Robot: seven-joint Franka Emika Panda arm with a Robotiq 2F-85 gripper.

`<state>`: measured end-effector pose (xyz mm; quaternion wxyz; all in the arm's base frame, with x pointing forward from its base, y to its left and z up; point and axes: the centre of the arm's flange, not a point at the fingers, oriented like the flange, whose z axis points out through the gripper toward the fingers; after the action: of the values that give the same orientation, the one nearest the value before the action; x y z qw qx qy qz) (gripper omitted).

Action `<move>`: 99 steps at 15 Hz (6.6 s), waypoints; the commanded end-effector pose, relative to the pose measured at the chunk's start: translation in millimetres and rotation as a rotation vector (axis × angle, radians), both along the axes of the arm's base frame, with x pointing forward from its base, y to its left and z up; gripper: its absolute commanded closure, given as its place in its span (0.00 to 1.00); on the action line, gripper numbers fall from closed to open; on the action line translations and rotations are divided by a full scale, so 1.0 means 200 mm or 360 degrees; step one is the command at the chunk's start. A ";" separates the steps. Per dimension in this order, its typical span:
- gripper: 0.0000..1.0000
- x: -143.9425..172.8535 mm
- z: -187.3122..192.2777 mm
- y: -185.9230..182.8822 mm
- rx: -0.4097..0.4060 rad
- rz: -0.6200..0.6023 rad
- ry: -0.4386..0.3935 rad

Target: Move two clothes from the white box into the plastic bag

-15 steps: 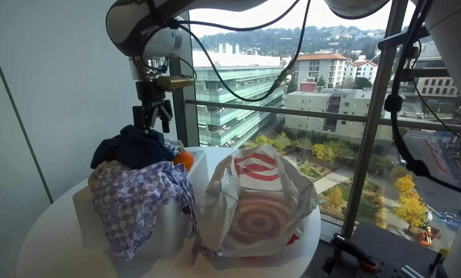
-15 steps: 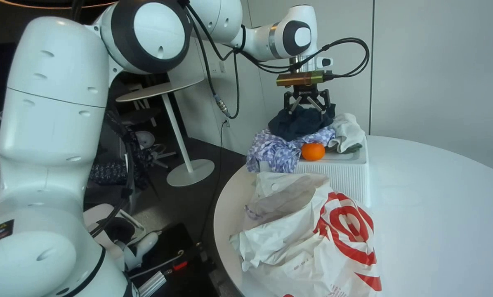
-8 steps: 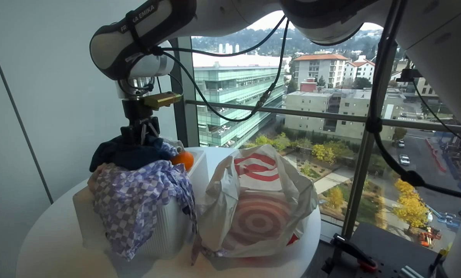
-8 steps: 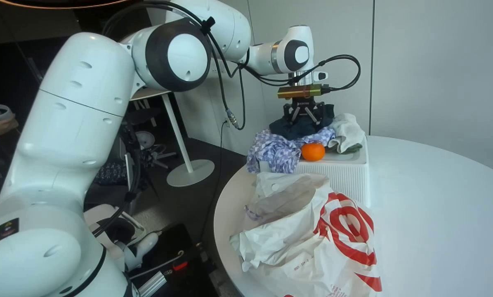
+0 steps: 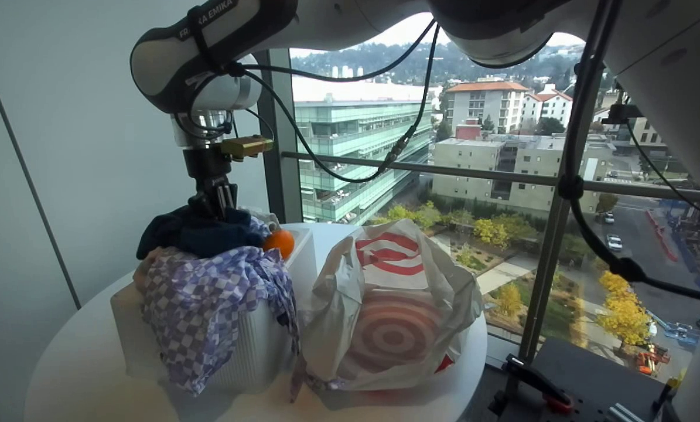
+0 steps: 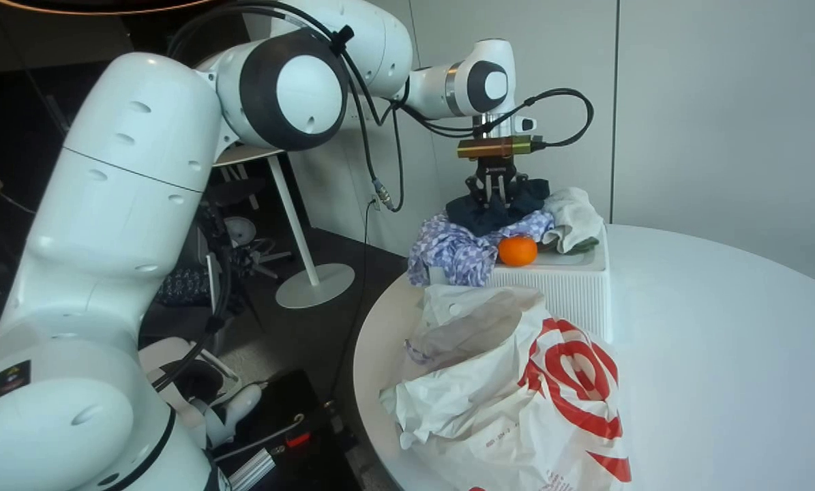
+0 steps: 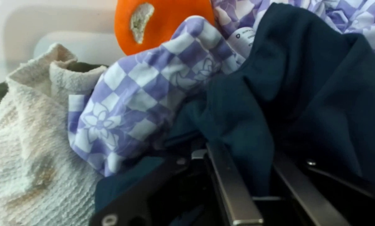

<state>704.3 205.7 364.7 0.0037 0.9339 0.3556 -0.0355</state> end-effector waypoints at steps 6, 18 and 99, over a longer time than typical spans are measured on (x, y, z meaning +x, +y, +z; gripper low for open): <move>0.97 -0.36 0.80 -0.05 0.0103 0.0293 -0.0231; 0.97 -1.28 1.36 -0.41 0.0191 -0.0128 -0.0509; 0.96 -0.72 0.35 -1.31 0.0026 -0.0586 0.0004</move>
<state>551.4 -50.4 434.0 -0.0131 0.9836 0.1796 -0.0066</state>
